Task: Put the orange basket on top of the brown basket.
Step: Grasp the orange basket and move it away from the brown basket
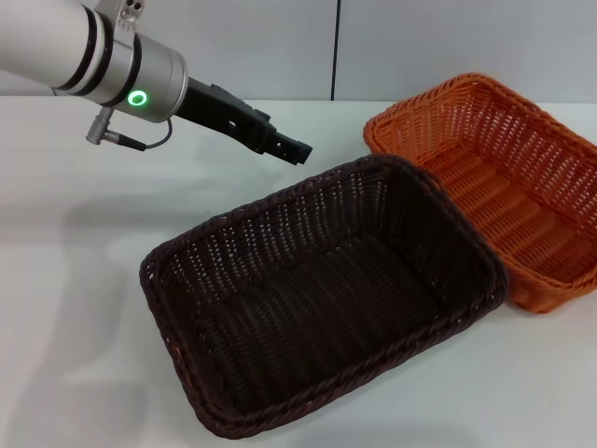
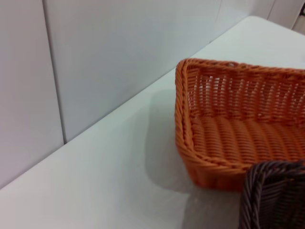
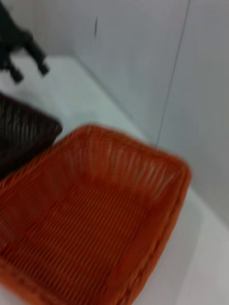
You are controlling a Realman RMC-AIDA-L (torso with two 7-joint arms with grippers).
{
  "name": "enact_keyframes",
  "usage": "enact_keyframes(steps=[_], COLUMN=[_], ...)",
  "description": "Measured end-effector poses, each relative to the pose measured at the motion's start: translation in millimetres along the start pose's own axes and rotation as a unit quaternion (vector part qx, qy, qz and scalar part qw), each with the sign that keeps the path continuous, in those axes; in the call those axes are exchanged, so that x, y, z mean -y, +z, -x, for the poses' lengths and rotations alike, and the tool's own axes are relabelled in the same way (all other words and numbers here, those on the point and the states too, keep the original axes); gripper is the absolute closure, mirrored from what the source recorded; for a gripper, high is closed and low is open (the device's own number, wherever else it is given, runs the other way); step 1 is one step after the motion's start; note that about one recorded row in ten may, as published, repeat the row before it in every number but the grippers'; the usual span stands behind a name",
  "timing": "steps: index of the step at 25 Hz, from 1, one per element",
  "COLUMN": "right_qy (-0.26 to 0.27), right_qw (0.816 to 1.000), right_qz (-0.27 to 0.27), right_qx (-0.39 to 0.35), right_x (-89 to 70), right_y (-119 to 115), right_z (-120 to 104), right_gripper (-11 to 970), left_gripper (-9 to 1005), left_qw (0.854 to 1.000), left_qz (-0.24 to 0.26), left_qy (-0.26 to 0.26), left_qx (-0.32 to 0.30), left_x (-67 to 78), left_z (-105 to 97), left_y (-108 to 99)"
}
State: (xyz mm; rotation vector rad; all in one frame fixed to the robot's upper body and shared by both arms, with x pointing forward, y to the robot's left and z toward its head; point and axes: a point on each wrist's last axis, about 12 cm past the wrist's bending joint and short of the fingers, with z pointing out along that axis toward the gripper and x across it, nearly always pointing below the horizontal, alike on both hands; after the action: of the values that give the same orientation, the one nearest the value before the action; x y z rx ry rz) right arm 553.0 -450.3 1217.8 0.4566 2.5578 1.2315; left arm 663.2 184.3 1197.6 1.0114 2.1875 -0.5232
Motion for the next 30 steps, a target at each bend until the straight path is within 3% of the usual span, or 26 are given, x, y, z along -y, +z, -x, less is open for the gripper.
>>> enact_keyframes(steps=[7,14,21,30], right_qy=[0.014,0.015,0.013,0.021], right_qw=[0.996,0.992,0.994,0.994], right_qz=[-0.07,-0.102,-0.092,-0.099], right_qx=[-0.055,-0.069,-0.061,-0.042], right_x=[-7.3,-5.1,-5.3,4.5], right_y=[22.8,54.2,80.8,92.2], right_z=[4.7,7.0,6.2,5.7], right_gripper=[182,183,184,185], left_gripper=[132,132,132,132], left_qw=[1.0,1.0,0.999,0.999], left_qz=[-0.016,-0.022,-0.028,-0.024], left_qy=[-0.003,-0.013,-0.022,-0.025], left_qx=[0.014,0.01,0.004,0.002], left_x=[0.2,0.0,0.1,-4.3], left_z=[-4.3,-12.3,-18.0,-19.9], left_y=[1.8,2.7,4.9,3.1])
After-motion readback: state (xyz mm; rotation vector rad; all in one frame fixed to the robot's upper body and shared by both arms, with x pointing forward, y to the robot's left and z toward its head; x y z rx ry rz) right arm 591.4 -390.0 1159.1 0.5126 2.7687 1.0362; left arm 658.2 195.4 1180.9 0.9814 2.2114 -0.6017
